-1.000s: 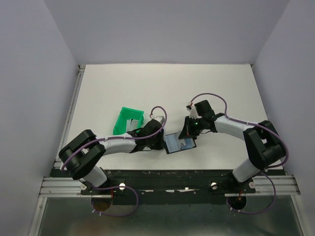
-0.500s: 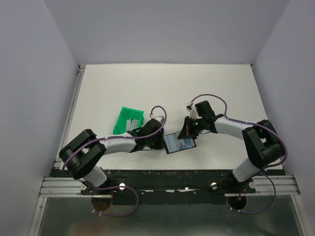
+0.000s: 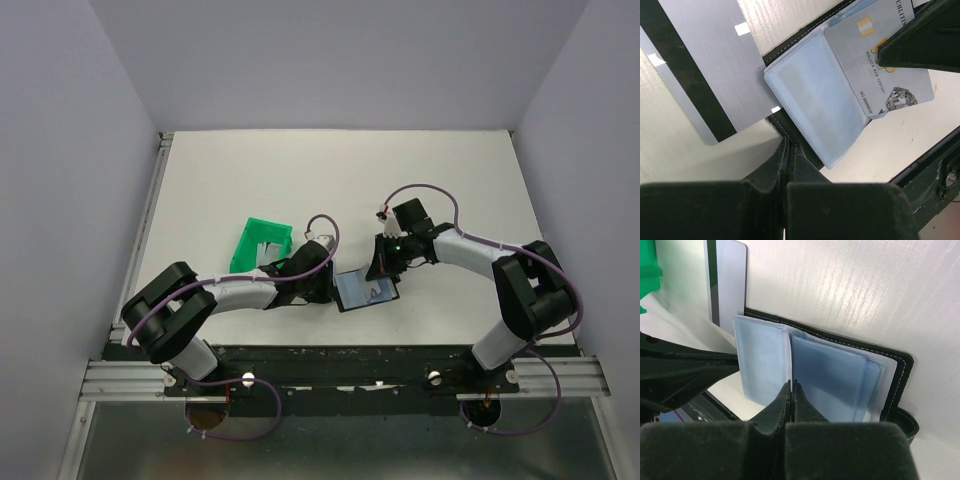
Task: Put the credit cards into the card holder
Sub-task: Insert the credit card into the card holder.
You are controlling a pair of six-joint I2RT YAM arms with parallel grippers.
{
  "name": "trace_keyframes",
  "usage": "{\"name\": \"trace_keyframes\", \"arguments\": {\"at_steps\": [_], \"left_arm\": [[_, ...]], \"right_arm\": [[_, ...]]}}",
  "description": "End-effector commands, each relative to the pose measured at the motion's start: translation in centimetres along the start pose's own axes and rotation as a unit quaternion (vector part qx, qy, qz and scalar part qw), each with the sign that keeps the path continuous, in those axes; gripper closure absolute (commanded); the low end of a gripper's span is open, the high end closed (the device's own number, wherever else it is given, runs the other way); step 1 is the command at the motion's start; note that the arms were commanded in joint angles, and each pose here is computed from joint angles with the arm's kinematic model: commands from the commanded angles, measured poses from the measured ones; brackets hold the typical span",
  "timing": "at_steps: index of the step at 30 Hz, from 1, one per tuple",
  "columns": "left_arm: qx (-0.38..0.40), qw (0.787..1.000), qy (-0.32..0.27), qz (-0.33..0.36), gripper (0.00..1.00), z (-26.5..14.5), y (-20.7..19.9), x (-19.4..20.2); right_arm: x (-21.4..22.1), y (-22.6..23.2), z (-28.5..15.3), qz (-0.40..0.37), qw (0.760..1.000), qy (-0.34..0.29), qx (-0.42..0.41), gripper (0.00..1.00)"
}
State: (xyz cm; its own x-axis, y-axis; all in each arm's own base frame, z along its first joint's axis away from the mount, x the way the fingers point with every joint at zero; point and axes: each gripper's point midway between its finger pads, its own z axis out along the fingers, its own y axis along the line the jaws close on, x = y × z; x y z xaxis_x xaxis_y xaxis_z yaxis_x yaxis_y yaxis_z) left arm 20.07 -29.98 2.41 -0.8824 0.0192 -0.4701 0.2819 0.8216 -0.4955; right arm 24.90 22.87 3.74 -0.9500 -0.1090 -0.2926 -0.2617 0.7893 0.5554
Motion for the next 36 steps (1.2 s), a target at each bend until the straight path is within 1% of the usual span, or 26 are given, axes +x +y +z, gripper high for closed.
{"name": "trace_keyframes", "arguments": {"at_steps": [1, 6, 22, 31, 36], "left_arm": [[-0.027, 0.999, 0.026, 0.006, 1.00, 0.3, 1.6, 1.3], [-0.028, 0.999, 0.027, 0.008, 1.00, 0.3, 1.7, 1.4], [-0.027, 0.999, 0.028, 0.006, 1.00, 0.4, 1.8, 1.5], [-0.026, 0.999, 0.030, 0.007, 1.00, 0.5, 1.8, 1.6], [-0.026, 0.999, 0.031, 0.005, 1.00, 0.5, 1.8, 1.6]], "right_arm": [[0.6, -0.9, 0.3, 0.001, 1.000, 0.017, 0.019, 0.99], [0.9, 0.5, 0.9, 0.020, 0.999, 0.015, -0.028, 0.99], [1.2, 3.2, 0.9, 0.039, 0.993, 0.018, -0.112, 0.99], [1.9, 3.9, 1.0, 0.062, 0.987, 0.020, -0.146, 0.99], [1.6, 3.8, 1.1, 0.069, 0.988, 0.012, -0.138, 0.99]]}}
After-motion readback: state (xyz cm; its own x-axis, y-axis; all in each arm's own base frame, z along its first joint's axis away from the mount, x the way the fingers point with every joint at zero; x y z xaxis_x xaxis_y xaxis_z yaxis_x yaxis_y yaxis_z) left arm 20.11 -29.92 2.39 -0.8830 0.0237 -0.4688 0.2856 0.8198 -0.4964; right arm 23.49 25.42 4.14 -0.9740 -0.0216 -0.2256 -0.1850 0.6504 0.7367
